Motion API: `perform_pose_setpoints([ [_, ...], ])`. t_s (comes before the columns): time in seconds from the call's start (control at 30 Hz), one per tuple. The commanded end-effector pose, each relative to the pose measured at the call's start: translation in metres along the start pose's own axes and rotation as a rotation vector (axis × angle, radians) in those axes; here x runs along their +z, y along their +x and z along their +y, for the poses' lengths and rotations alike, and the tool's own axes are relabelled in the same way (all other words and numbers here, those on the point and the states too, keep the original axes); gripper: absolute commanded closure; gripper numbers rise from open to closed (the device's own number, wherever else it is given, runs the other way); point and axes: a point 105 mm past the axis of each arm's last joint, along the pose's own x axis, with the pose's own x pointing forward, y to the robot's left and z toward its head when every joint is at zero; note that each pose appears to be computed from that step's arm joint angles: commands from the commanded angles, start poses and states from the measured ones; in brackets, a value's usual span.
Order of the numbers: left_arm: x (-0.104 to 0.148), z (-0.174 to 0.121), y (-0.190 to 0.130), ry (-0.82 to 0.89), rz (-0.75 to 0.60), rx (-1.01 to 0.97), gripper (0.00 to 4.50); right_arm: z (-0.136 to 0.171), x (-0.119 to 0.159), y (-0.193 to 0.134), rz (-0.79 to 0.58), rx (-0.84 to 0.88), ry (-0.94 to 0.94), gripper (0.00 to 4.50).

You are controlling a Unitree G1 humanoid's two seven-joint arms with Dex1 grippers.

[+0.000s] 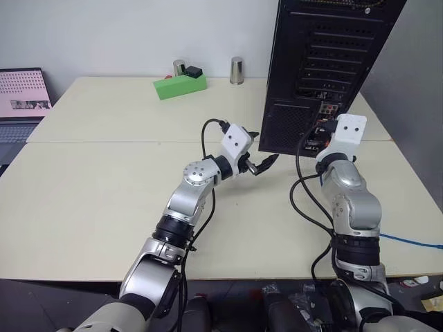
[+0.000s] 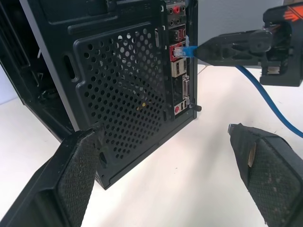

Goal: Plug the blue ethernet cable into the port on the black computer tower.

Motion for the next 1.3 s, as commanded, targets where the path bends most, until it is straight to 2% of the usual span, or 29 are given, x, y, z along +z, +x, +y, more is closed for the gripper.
perform_pose_setpoints([
  [0.03,0.015,0.005,0.002,0.036,-0.046,0.009,0.05,-0.002,0.017,0.002,-0.064,0.002,0.009,4.5],
  [0.83,0.016,0.004,0.003,0.045,-0.051,-0.002,0.05,-0.011,0.009,-0.003,-0.04,-0.041,0.033,4.5],
  [1.3,0.015,0.006,0.002,0.048,-0.048,0.003,0.05,0.002,0.016,-0.001,-0.061,0.007,0.014,4.5],
])
